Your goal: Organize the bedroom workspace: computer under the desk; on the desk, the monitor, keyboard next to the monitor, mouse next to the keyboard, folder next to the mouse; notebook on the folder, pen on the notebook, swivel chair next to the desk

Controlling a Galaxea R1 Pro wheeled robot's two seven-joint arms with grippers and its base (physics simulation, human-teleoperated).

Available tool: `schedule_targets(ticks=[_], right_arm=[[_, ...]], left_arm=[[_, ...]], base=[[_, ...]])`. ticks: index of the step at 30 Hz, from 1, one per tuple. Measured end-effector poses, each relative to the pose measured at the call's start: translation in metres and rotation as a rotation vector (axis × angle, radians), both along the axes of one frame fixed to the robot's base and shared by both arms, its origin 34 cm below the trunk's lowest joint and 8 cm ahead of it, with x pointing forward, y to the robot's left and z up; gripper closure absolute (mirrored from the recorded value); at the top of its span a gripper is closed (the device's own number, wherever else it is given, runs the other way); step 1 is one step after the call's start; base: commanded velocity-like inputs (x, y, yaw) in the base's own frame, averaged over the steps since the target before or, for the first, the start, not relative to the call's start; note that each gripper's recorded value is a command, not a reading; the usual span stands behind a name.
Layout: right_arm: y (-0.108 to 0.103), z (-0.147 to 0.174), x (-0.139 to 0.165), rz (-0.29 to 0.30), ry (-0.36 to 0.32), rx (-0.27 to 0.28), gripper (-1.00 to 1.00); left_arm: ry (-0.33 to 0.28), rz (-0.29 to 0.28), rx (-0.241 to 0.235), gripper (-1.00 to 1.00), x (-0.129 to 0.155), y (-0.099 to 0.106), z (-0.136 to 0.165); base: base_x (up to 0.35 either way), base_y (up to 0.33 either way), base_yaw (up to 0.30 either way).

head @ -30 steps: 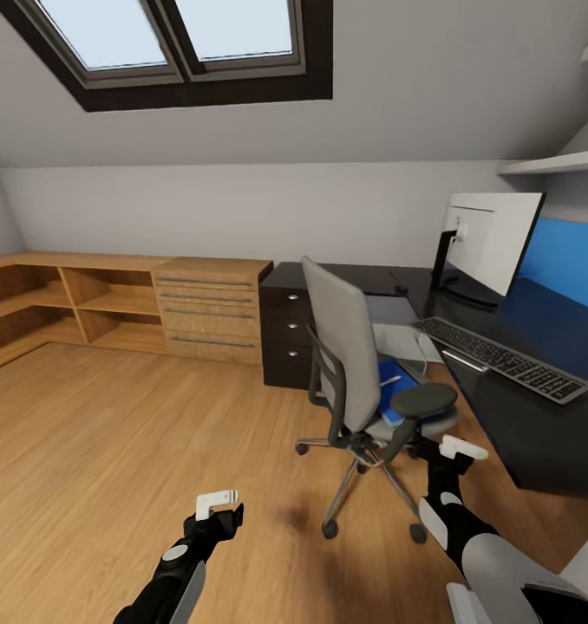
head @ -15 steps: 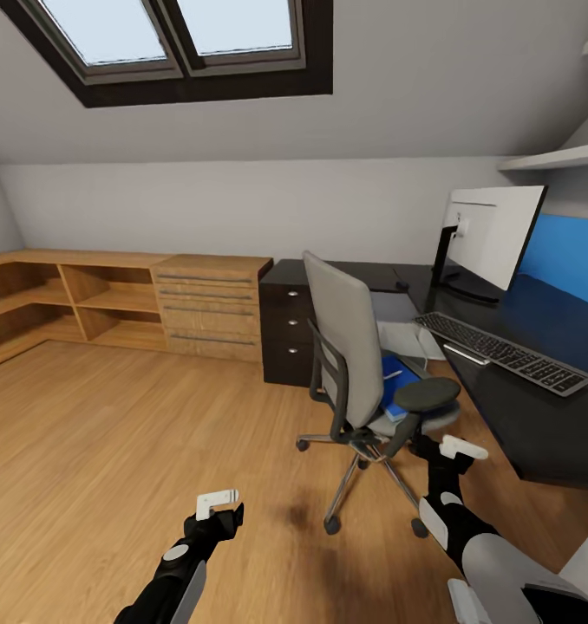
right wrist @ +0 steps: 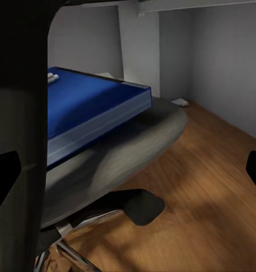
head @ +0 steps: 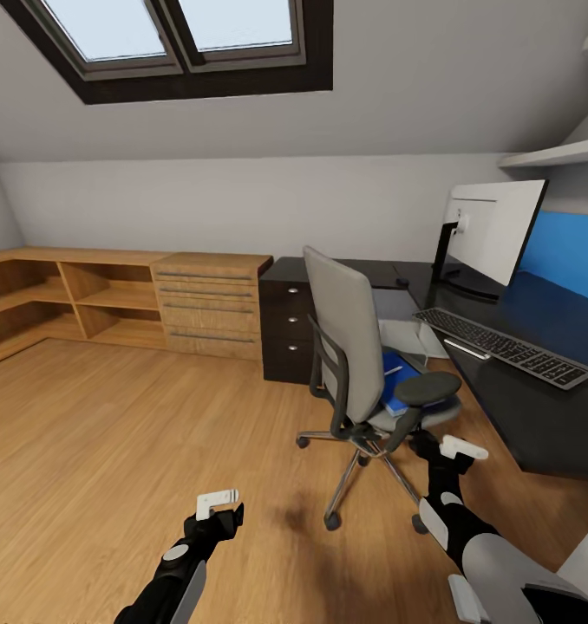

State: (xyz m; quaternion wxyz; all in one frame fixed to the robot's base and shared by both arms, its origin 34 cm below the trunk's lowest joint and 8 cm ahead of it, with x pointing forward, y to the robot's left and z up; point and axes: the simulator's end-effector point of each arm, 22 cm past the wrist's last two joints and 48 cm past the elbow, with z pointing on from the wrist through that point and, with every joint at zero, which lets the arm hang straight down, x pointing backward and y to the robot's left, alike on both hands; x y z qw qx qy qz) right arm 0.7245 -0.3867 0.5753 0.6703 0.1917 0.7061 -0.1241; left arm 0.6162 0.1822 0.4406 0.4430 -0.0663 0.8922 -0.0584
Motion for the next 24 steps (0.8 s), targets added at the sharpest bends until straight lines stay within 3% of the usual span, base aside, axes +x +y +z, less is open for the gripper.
schedule_targets(ticks=[24], right_arm=[[-0.015, 0.002, -0.002, -0.017, -0.002, -0.012, -1.00]], left_arm=[[0.000, 0.004, 0.002, -1.00, 0.000, 0.003, 0.000]], base=[[0.000, -0.023, 0.000]])
